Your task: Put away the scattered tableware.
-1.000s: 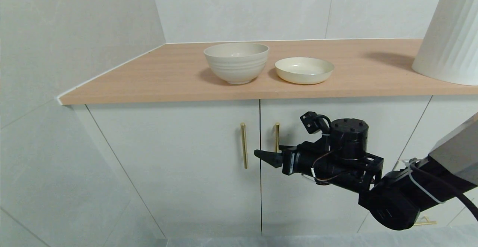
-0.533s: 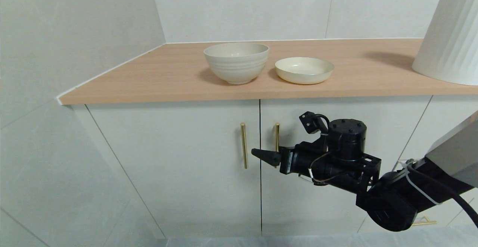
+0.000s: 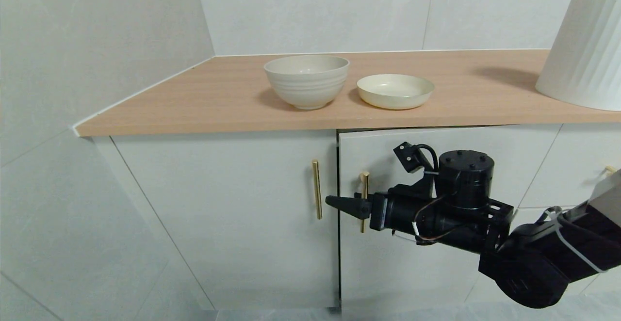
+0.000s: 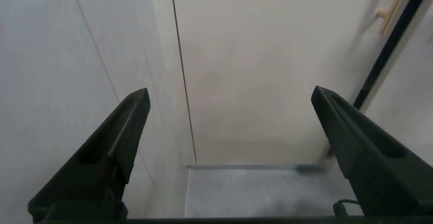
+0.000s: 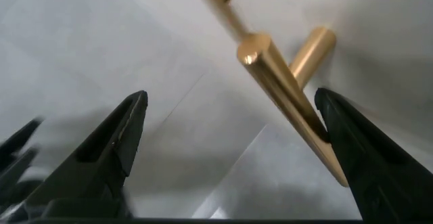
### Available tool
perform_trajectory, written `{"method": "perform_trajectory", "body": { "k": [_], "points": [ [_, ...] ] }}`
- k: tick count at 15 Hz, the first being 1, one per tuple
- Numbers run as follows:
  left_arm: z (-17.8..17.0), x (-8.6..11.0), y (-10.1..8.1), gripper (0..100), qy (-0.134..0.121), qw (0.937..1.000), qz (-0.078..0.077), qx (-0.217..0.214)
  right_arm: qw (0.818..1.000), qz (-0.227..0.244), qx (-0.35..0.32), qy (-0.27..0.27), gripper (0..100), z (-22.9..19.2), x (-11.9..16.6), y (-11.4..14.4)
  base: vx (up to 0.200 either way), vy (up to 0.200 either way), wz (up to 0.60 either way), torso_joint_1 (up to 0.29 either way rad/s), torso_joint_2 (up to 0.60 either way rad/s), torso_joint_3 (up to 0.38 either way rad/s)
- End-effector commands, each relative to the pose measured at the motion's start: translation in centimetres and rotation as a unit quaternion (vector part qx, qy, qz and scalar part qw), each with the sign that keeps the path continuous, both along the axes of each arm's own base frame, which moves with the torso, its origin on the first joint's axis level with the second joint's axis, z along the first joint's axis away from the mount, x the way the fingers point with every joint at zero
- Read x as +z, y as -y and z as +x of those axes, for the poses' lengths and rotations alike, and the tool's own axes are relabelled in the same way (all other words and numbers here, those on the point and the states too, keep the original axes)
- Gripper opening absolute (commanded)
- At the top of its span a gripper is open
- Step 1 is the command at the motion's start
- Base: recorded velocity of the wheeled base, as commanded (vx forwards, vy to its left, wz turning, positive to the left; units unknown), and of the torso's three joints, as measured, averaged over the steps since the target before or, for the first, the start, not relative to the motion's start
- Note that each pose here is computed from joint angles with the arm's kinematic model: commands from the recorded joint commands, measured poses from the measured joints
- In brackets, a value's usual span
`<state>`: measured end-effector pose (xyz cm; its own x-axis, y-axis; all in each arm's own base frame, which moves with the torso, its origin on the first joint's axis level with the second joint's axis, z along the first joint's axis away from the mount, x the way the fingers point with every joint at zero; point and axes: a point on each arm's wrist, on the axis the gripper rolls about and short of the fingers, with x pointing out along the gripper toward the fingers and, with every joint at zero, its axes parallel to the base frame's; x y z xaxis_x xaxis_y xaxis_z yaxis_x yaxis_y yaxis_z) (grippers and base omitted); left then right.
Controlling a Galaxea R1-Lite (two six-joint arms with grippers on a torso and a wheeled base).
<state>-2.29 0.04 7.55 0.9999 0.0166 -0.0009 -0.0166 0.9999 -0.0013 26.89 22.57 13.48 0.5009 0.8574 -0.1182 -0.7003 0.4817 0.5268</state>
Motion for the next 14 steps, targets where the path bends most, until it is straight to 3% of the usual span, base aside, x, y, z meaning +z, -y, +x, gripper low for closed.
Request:
{"method": "perform_trajectory", "body": {
  "k": [1,5,14],
  "points": [
    [0.0,0.0,0.0,100,-0.001,1.0000,0.000,0.000,1.000,0.008,0.026,0.002,100,-1.1,1.3,0.9,0.000,0.000,0.00,0.000,0.00,0.000],
    [0.0,0.0,0.0,100,-0.001,1.0000,0.000,0.000,0.996,0.001,0.082,-0.032,100,-2.5,2.4,2.2,0.000,0.000,0.00,0.000,0.00,0.000],
    [0.0,0.1,0.0,100,0.003,1.0000,0.004,-0.001,0.993,-0.003,0.111,-0.050,100,-3.0,2.5,3.0,0.000,0.000,0.00,0.000,0.00,0.000]
  ]
}}
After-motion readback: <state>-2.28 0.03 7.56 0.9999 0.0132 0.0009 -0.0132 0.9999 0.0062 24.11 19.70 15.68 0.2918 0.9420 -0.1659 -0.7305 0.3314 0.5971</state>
